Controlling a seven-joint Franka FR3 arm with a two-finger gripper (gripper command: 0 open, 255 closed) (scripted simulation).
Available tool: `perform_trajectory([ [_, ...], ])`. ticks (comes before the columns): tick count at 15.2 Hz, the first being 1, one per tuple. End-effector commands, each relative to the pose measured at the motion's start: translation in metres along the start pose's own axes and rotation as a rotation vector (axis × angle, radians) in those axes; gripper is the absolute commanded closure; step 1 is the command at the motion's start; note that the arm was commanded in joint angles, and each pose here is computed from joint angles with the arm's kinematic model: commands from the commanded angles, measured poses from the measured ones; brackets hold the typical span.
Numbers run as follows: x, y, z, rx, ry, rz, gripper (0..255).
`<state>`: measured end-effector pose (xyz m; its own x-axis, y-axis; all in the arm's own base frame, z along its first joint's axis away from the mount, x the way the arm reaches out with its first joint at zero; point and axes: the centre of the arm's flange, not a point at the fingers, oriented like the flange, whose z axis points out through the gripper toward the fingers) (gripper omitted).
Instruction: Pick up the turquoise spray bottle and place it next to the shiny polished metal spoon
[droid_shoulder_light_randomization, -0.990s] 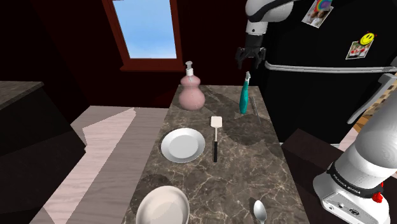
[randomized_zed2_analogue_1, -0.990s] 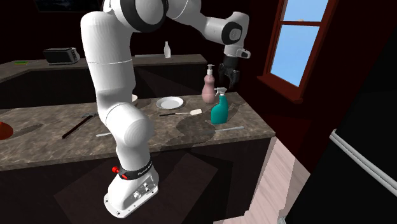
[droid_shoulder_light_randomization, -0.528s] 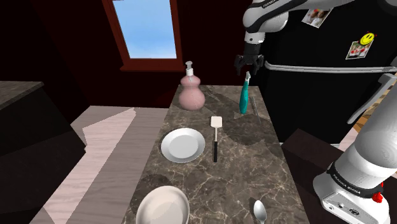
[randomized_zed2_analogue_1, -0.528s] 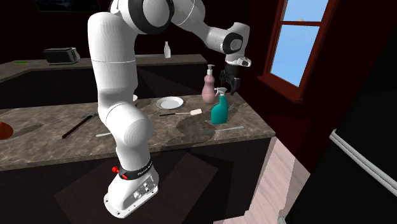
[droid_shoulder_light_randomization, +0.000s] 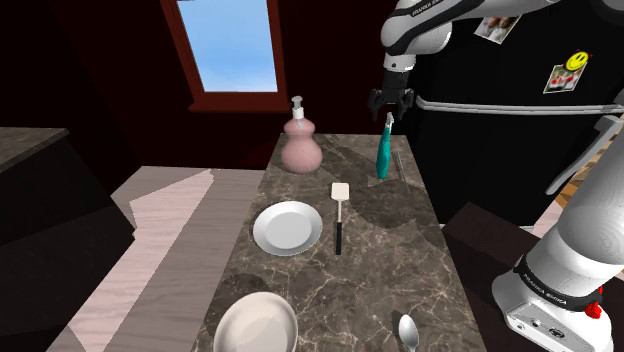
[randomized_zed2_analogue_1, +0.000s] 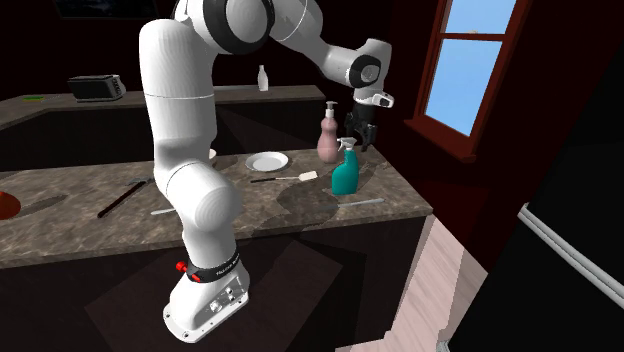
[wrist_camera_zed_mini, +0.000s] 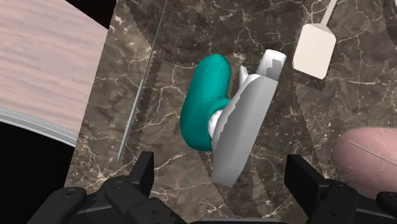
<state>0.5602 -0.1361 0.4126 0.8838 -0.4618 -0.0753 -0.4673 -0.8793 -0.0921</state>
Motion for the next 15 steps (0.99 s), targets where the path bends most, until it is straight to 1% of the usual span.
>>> perform_trajectory([
  [1, 0.0, 0.0, 0.0, 0.0, 0.0, 0.0, 0],
  [2, 0.0, 0.0, 0.0, 0.0, 0.0, 0.0, 255],
  [11, 0.0, 0.0, 0.0, 0.0, 0.0, 0.0, 255],
  [15, -0.002, -0.002, -0.021, 0.0, 0.0, 0.0, 255],
])
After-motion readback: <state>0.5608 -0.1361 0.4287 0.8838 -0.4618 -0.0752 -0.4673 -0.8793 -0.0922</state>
